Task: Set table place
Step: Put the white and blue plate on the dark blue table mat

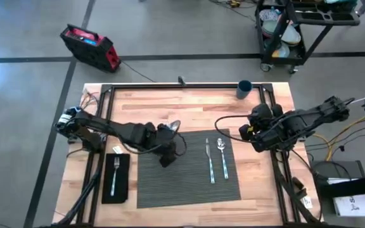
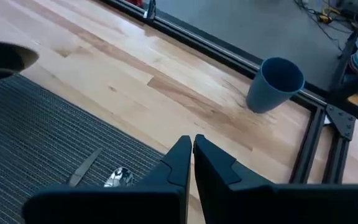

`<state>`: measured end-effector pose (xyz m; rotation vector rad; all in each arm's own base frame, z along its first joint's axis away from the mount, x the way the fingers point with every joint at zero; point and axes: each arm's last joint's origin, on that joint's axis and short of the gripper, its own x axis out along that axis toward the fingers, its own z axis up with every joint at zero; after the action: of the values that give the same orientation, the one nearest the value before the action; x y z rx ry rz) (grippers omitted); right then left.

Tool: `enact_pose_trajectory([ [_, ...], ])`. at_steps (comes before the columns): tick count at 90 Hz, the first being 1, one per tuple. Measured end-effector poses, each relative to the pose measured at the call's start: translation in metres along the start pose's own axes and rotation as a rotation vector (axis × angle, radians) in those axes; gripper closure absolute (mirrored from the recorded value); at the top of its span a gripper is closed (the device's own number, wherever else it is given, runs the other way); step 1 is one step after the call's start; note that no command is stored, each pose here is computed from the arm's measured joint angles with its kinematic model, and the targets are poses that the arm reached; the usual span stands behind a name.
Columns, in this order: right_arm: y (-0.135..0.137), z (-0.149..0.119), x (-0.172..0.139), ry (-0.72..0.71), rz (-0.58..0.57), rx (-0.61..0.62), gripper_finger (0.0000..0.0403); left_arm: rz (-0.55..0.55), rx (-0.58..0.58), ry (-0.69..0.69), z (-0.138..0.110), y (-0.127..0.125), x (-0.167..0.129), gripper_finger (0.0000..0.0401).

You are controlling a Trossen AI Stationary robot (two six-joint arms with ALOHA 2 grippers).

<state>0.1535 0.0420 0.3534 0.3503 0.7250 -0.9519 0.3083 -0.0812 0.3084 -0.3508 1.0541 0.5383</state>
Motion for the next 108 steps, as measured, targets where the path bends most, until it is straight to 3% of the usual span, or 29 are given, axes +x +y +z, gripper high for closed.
enact_pose_trajectory([
  [21,0.000,0.000,0.000,0.000,0.000,-0.003,0.0401,-0.036,0.006,0.017,-0.017,-0.026,0.008,0.0400],
  [42,0.000,0.000,0.000,0.001,0.000,-0.013,0.0401,-0.037,0.074,0.028,-0.026,-0.057,0.046,0.0399],
  [74,0.000,-0.001,0.000,0.029,0.009,-0.036,0.0401,-0.029,0.167,0.112,-0.038,-0.078,0.093,0.0384],
  [81,0.000,-0.001,0.000,0.033,0.010,-0.036,0.0401,-0.058,0.156,0.126,-0.038,-0.082,0.091,0.0356],
  [98,0.000,-0.001,0.000,0.035,0.011,-0.039,0.0401,-0.181,0.171,0.169,-0.035,-0.092,0.081,0.0248],
  [108,0.000,-0.001,0.000,0.035,0.011,-0.048,0.0401,-0.175,0.177,0.169,-0.035,-0.092,0.080,0.0207],
])
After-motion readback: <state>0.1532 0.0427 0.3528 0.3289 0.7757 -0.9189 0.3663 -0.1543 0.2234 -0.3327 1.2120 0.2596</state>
